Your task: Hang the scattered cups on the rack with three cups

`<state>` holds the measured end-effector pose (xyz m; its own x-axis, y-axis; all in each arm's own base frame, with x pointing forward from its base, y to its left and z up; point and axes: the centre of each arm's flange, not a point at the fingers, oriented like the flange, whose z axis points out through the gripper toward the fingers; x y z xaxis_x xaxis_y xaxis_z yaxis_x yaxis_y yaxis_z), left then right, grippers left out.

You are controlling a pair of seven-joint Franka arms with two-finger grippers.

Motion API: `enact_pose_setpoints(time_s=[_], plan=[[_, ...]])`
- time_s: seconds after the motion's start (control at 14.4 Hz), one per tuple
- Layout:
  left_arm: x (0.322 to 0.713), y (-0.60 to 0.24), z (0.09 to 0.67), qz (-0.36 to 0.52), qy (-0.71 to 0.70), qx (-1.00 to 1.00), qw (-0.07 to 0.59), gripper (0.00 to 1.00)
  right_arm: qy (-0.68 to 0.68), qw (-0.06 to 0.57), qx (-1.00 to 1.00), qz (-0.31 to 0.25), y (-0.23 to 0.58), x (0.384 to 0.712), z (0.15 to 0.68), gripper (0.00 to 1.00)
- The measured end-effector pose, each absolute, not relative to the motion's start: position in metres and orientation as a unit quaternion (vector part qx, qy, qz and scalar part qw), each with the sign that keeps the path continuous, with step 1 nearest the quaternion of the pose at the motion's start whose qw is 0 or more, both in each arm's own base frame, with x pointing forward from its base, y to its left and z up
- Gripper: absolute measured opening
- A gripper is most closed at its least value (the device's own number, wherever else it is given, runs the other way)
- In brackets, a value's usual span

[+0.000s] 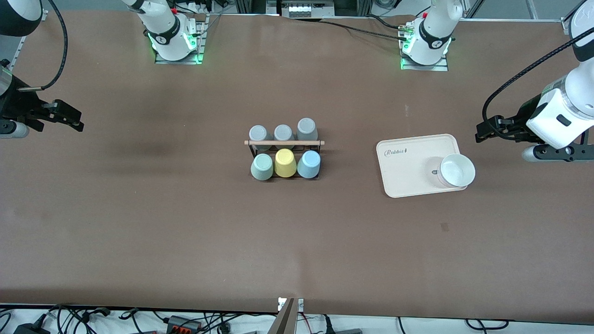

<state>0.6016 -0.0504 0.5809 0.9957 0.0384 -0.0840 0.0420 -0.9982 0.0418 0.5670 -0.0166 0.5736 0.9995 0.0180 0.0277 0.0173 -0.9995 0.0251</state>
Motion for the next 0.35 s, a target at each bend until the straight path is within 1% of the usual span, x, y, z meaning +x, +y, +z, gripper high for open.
enact_pose_setpoints(time_s=[0.35], plan=[[0.6014,-0.0529,0.5810,-0.042,0.018,0.999,0.022,1.00,0.008,0.006,1.000,0.013,-0.0155,0.5666,0.5738,1.00]])
